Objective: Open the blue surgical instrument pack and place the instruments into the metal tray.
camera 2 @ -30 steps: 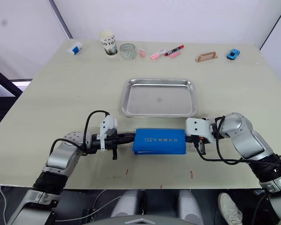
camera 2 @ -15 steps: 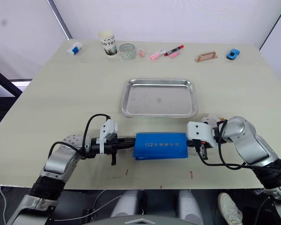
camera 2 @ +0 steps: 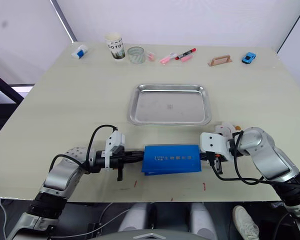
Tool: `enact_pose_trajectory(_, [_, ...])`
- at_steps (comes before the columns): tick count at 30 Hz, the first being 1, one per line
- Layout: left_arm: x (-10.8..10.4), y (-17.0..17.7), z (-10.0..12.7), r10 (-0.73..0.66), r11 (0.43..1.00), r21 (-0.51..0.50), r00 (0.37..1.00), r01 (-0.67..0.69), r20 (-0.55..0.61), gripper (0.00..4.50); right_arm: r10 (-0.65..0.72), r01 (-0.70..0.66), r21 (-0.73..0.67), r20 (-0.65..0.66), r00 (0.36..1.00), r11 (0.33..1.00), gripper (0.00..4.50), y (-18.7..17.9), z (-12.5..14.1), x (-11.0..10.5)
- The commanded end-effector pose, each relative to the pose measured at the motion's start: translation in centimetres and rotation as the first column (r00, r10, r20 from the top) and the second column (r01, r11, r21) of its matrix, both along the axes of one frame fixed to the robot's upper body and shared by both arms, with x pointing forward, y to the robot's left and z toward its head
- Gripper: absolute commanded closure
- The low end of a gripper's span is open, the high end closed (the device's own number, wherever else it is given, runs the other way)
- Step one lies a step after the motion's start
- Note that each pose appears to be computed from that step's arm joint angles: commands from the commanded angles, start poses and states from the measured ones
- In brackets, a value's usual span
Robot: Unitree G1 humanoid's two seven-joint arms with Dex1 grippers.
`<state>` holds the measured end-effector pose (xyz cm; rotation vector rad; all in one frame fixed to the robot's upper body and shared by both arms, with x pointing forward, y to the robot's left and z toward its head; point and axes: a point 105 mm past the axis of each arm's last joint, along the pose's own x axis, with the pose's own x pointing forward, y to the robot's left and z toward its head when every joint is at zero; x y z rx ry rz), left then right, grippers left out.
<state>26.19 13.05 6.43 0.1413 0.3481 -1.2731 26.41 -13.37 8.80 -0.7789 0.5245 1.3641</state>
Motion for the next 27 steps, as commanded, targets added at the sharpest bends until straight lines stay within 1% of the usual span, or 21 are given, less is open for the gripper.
enact_pose_trajectory(1, [-1.0, -1.2, -0.8, -0.047, 0.999, -0.014, 0.998, 0.046, -0.033, 4.48, 0.037, -0.037, 0.033, -0.008, 0.999, 0.999, 4.5, 0.7, -0.1, -0.6])
enact_pose_trajectory(6, [-0.8, -1.0, -0.8, -0.035, 0.999, -0.008, 0.999, 0.035, -0.023, 4.48, 0.027, -0.027, 0.043, -0.009, 1.0, 0.999, 4.5, 0.7, -0.1, -0.5])
enact_pose_trajectory(13, [-1.1, -1.3, -0.6, -0.054, 0.998, -0.016, 0.998, 0.054, -0.026, 4.48, 0.044, -0.042, 0.076, -0.023, 0.999, 0.996, 4.5, 1.3, 0.2, -1.1])
enact_pose_trajectory(16, [-1.0, -1.3, -0.6, -0.048, 0.999, -0.009, 0.999, 0.048, -0.019, 4.48, 0.031, -0.03, 0.063, -0.006, 1.0, 0.998, 4.5, 1.0, 0.1, -0.8])
enact_pose_trajectory(19, [-0.4, -0.6, -0.6, -0.011, 1.0, 0.002, 1.0, 0.011, 0.006, 4.48, -0.01, 0.009, 0.068, 0.019, 1.0, 0.998, 4.5, 0.3, 0.2, -0.3])
enact_pose_trajectory(23, [0.3, 0.6, 0.7, 0.061, 0.994, -0.09, 0.998, -0.058, 0.03, 4.48, -0.05, 0.052, 0.098, -0.017, 0.999, 0.994, 4.5, -1.0, 0.5, -0.7])
enact_pose_trajectory(24, [0.2, 1.4, 1.0, 0.068, 0.993, -0.102, 0.997, -0.066, 0.024, 4.48, -0.07, 0.069, 0.122, -0.003, 0.998, 0.99, 4.5, -1.5, 0.7, -0.7])
enact_pose_trajectory(27, [-0.5, 3.5, 1.7, 0.068, 0.988, -0.136, 0.998, -0.067, 0.001, 4.48, -0.142, 0.142, 0.218, -0.018, 0.99, 0.966, 4.5, -2.8, 1.6, -1.0])
